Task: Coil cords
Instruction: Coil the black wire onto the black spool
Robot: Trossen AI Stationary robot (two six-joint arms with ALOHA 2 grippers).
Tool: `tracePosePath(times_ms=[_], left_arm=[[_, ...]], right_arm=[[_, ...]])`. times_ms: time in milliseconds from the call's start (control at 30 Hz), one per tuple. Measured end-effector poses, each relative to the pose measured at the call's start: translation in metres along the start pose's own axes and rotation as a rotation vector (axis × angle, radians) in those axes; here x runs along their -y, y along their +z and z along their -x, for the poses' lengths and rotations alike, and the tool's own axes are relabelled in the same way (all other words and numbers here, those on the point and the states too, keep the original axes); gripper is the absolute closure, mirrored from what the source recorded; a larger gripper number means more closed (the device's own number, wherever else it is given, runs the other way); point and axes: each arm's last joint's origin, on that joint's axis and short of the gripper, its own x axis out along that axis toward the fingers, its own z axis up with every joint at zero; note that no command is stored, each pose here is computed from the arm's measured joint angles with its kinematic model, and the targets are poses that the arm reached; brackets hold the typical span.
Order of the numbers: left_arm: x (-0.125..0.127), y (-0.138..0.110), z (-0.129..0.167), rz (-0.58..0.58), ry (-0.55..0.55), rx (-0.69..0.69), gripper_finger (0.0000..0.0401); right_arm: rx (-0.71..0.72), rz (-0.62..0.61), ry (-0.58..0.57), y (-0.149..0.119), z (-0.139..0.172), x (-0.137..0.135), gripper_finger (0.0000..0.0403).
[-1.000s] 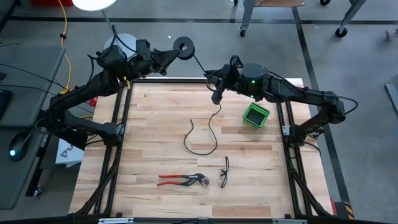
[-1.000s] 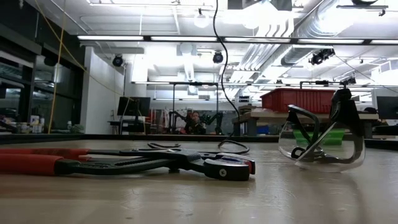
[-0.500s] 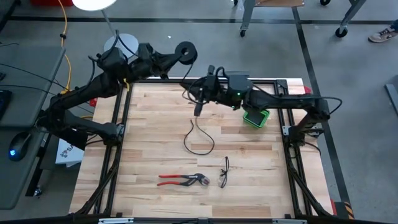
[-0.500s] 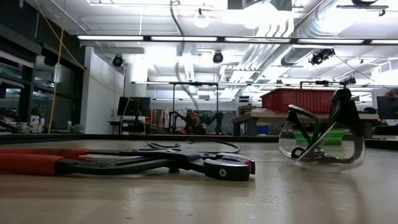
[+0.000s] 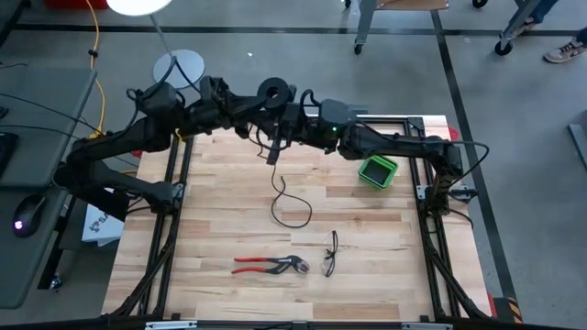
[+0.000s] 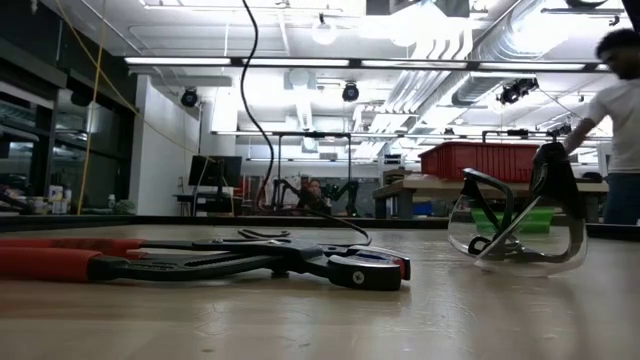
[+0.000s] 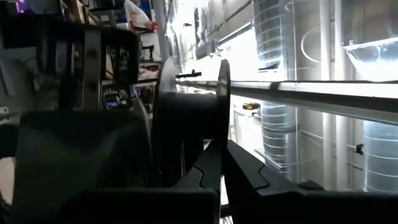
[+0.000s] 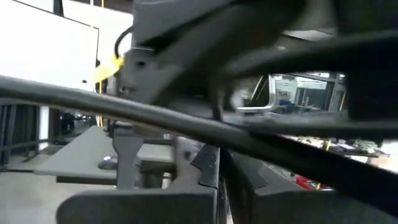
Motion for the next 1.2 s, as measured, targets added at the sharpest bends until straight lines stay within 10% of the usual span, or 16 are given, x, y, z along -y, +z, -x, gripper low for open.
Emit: tracePosePath(times_ms=[700, 1200], left_arm=[[0.008, -0.016, 0.047, 0.076, 0.212, -0.113, 0.0401], [-0.006, -0.008, 0.080, -0.098, 0.471, -0.108, 0.0401]], right_arm=[[-0.062, 0.075, -0.017, -0.001, 0.000, 0.020, 0.0402], [-0.189, 0.113, 0.047, -0.012, 0.005, 0.037, 0.0402]])
